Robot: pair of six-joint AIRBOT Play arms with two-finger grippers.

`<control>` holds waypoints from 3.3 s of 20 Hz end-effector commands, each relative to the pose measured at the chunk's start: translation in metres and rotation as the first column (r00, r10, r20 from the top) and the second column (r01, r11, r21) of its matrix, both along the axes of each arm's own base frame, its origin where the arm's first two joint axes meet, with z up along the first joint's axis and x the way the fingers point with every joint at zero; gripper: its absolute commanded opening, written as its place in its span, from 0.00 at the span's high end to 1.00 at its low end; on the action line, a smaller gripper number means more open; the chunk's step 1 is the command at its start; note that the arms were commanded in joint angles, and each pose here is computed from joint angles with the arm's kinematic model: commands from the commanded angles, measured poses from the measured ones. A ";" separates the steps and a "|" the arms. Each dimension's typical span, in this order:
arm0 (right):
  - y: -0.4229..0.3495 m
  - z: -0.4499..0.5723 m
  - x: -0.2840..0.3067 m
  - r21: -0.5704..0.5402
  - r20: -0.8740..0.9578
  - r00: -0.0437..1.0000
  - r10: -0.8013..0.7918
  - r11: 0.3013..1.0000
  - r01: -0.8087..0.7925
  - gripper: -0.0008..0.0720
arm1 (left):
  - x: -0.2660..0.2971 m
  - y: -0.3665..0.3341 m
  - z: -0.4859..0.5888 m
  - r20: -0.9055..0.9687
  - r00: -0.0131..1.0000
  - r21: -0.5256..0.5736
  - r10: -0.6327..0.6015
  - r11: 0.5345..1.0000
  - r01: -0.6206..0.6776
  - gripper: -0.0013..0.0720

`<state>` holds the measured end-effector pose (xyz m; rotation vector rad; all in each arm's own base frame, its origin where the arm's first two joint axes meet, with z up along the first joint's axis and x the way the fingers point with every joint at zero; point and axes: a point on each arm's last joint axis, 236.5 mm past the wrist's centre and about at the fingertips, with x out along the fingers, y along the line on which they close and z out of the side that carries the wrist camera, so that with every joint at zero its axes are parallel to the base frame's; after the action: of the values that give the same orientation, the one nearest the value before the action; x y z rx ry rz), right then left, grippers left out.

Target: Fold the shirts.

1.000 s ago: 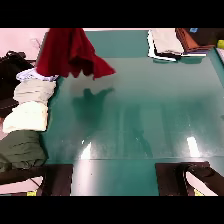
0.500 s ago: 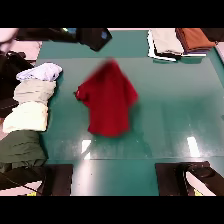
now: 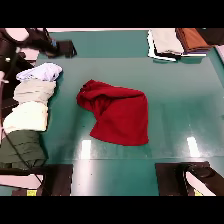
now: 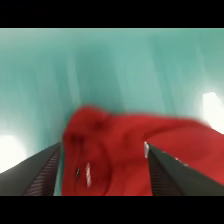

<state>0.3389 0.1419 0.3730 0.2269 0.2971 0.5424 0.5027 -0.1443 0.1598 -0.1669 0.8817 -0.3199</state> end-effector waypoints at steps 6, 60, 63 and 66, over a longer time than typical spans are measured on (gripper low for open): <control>0.004 -0.015 0.006 -0.013 -0.049 0.999 0.016 1.000 -0.017 0.97 | -0.029 0.011 -0.217 -0.514 0.857 -0.062 0.042 0.994 -0.086 0.15; -0.098 -0.032 -0.028 -0.234 -0.254 0.947 -0.196 0.963 0.137 0.97 | -0.209 0.038 0.264 0.553 0.831 -0.069 -0.050 0.992 0.106 0.95; -0.074 -0.138 0.007 -0.180 -0.541 0.836 -0.093 0.984 -0.007 0.97 | -0.162 0.036 0.118 0.215 0.975 -0.119 -0.050 0.990 0.077 0.95; -0.073 -0.255 0.029 -0.189 -0.764 0.634 -0.124 0.981 -0.034 0.97 | -0.128 0.046 -0.030 -0.046 0.999 -0.135 0.020 0.991 -0.026 0.95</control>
<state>0.3578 0.0620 0.2130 0.2279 0.9388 0.3647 0.3594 -0.1046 0.2470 -0.2384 0.7038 -0.4180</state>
